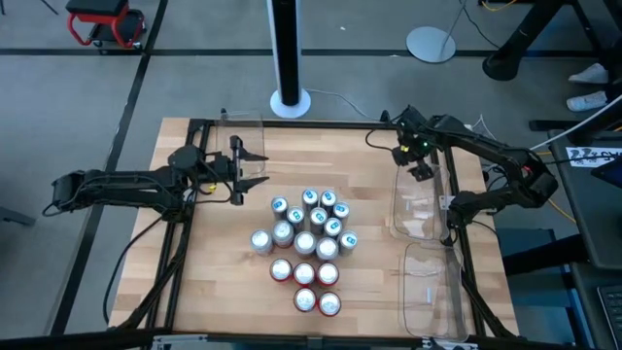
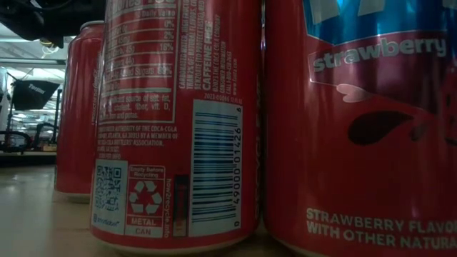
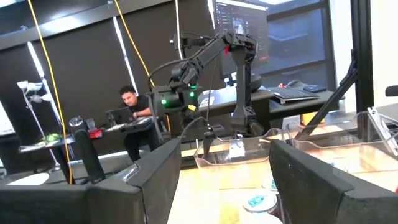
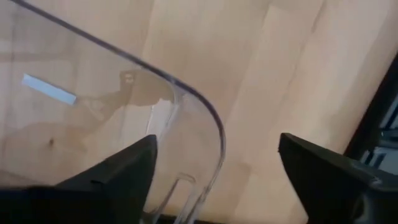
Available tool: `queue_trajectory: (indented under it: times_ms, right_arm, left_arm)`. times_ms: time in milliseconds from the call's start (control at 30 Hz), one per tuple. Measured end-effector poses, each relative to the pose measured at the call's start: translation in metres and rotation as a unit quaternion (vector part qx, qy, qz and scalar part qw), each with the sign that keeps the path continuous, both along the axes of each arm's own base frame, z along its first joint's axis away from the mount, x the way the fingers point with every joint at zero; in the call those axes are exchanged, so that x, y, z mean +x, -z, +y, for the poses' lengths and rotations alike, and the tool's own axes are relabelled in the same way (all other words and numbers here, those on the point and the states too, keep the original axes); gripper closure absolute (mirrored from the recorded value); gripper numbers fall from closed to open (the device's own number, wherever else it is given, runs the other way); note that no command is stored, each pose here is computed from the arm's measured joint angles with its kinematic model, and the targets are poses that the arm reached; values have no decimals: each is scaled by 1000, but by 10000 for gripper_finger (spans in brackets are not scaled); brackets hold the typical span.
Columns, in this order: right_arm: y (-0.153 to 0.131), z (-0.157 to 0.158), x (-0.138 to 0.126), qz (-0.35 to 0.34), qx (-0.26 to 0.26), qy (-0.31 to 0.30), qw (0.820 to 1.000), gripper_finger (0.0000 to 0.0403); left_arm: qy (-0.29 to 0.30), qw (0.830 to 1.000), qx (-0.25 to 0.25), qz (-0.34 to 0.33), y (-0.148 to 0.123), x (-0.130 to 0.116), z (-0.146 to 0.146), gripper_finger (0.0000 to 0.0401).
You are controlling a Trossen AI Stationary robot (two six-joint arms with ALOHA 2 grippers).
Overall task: Sort soda cans
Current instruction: Put the center transparent bin to the top center of the table
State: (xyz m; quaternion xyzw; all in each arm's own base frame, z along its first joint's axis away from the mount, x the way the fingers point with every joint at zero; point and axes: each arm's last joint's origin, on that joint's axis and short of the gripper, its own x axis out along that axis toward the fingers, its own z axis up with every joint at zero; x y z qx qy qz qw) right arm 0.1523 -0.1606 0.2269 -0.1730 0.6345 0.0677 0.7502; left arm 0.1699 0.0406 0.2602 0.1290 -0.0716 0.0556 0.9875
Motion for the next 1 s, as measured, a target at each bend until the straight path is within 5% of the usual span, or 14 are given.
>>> queue_trajectory:
  times_ms: [533,1000]
  right_arm:
    - [-2,-4,5,-35,-18,-21,999,381]
    - [-40,-23,23,-121,-116,-36,985,396]
  left_arm:
    - [-2,1000,13,2,0,0,0,168]
    - [-3,1000,14,3,0,0,0,168]
